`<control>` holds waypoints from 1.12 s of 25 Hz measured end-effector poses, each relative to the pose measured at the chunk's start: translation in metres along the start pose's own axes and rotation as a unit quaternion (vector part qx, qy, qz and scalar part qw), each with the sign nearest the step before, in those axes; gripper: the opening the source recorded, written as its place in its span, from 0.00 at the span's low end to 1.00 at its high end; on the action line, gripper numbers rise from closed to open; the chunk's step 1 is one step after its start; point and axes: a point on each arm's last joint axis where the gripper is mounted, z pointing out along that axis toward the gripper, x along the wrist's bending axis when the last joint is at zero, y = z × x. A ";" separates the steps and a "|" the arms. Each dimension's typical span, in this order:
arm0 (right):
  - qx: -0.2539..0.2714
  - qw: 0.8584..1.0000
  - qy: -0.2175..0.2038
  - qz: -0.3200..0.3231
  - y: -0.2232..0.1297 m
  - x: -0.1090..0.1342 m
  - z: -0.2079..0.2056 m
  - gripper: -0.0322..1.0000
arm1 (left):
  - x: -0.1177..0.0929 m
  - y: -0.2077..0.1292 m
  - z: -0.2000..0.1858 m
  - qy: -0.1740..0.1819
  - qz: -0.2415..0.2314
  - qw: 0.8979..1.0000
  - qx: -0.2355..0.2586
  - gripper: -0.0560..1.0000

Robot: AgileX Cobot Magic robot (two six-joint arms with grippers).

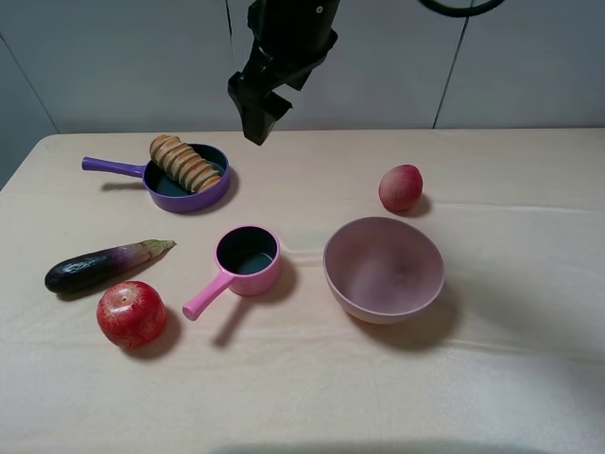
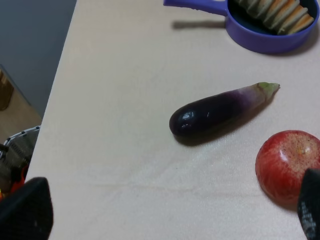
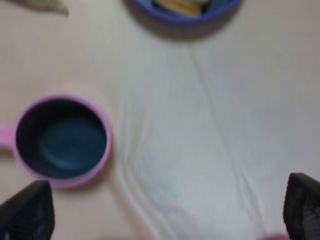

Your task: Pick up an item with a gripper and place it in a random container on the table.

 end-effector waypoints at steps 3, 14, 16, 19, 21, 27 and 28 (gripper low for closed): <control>0.017 1.000 -0.011 0.004 -0.019 0.006 -0.016 0.70 | 0.000 0.000 0.000 0.000 0.000 1.000 0.000 0.99; 0.016 0.998 -0.034 0.055 -0.095 0.037 -0.088 0.70 | 0.000 0.000 0.000 0.000 0.000 1.000 0.000 0.99; 0.010 0.996 -0.038 0.079 -0.111 0.043 -0.101 0.70 | 0.000 0.000 0.000 0.000 0.000 1.000 0.000 0.99; -0.002 0.991 -0.048 0.123 -0.136 0.054 -0.118 0.70 | 0.000 0.000 0.000 0.000 0.000 1.000 0.000 0.99; -0.009 0.985 -0.050 0.164 -0.152 0.061 -0.126 0.70 | 0.000 0.000 0.000 0.000 0.000 1.000 0.000 0.99; -0.017 0.976 -0.065 0.208 -0.194 0.076 -0.137 0.70 | 0.000 0.000 0.000 0.000 0.000 1.000 0.000 0.99; -0.018 0.975 -0.067 0.209 -0.201 0.079 -0.138 0.70 | 0.000 0.000 0.000 0.000 0.000 1.000 0.000 0.99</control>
